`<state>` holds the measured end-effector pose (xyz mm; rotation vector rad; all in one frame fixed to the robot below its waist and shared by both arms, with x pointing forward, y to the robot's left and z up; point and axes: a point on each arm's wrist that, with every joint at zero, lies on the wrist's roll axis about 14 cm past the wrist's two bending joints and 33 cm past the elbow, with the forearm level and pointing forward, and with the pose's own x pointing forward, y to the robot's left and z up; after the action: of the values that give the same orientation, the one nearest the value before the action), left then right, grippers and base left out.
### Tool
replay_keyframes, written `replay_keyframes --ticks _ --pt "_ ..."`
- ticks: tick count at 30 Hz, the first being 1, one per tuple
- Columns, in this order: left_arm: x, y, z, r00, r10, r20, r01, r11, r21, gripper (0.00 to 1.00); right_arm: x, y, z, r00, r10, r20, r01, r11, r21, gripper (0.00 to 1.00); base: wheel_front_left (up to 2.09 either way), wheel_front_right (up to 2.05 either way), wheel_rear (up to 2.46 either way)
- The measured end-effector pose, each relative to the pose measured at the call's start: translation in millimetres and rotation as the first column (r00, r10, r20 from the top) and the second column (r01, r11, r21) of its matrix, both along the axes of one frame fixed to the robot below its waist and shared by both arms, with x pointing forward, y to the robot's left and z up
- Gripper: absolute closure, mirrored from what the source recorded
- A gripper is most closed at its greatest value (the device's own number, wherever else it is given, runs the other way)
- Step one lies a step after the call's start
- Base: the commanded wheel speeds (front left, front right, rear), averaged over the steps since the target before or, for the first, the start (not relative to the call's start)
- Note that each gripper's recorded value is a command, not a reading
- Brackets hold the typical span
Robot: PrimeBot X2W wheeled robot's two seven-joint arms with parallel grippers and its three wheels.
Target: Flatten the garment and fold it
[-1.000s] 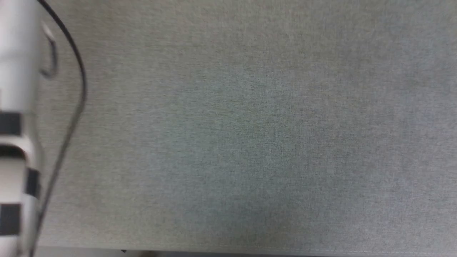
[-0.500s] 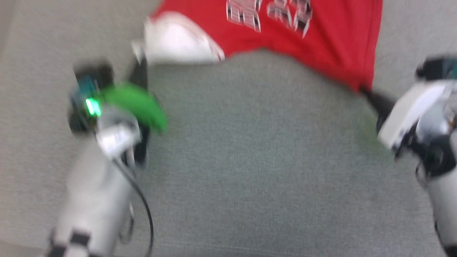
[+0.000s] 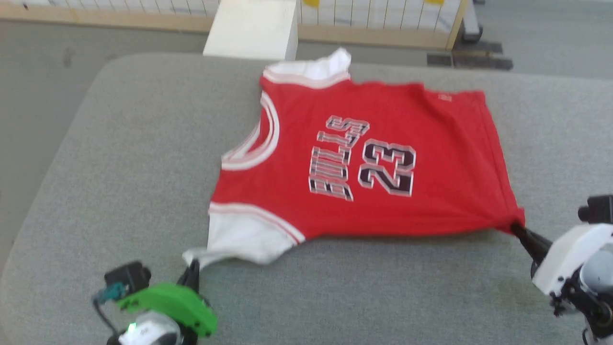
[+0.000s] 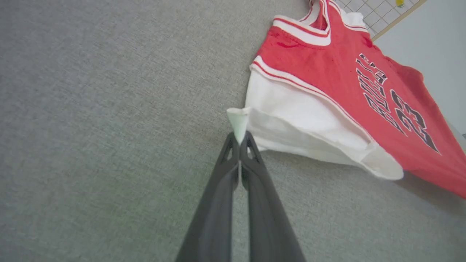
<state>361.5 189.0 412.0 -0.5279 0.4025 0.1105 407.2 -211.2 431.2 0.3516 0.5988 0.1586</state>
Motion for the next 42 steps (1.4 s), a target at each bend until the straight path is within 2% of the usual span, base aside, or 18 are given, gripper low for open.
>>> replay_keyframes --ticks 4,5,9,15,21,24,32,37,42 --pt "-23.8 3.7 1.0 0.999 0.018 -0.034 -0.019 1.000 -0.010 1.00 -19.6 -6.0 -1.1 1.000 0.008 -0.029 -0.009 1.000 -0.019 1.00 0.00 0.00 0.00" --pt "-38.7 3.9 -4.8 0.997 0.029 -0.075 -0.031 0.999 -0.028 1.00 -35.5 -10.7 -9.4 0.997 0.008 -0.076 -0.010 1.000 -0.025 1.00 0.00 0.00 0.00" --pt "-52.4 3.2 -8.7 0.994 0.041 -0.101 -0.046 0.998 -0.043 1.00 -58.1 -13.3 -23.9 0.988 0.012 -0.155 -0.016 1.000 -0.024 1.00 0.00 0.00 0.00" --pt "-56.6 1.7 -7.5 0.993 0.050 -0.111 -0.056 0.997 -0.058 1.00 -81.5 -10.6 -37.9 0.971 0.018 -0.236 -0.020 1.000 -0.008 1.00 0.00 0.00 0.00" --pt "-45.4 -1.6 7.8 0.998 0.035 -0.058 -0.039 0.997 -0.060 1.00 -77.5 -12.5 -30.5 0.977 0.008 -0.215 -0.012 1.000 -0.015 1.00 0.00 0.00 0.00" --pt "-32.0 -5.2 19.9 1.000 0.005 -0.021 -0.006 0.999 -0.048 1.00 -68.1 -15.0 -24.4 0.979 0.007 -0.201 -0.013 1.000 -0.028 1.00 0.00 0.00 0.00" --pt "40.2 -27.5 69.2 0.983 -0.157 0.098 0.154 0.987 0.035 1.00 -19.1 -19.8 -2.6 0.985 0.035 -0.168 -0.049 0.996 -0.078 1.00 0.00 0.00 0.00" --pt "85.4 -37.6 80.3 0.966 -0.236 0.107 0.229 0.970 0.080 1.00 7.3 -19.6 -4.5 0.975 0.068 -0.213 -0.094 0.989 -0.114 1.00 0.00 0.00 0.00" --pt "123.2 -45.2 73.5 0.954 -0.290 0.080 0.279 0.952 0.128 1.00 21.4 -15.1 -21.7 0.950 0.099 -0.295 -0.145 0.980 -0.136 1.00 0.00 0.00 0.00"
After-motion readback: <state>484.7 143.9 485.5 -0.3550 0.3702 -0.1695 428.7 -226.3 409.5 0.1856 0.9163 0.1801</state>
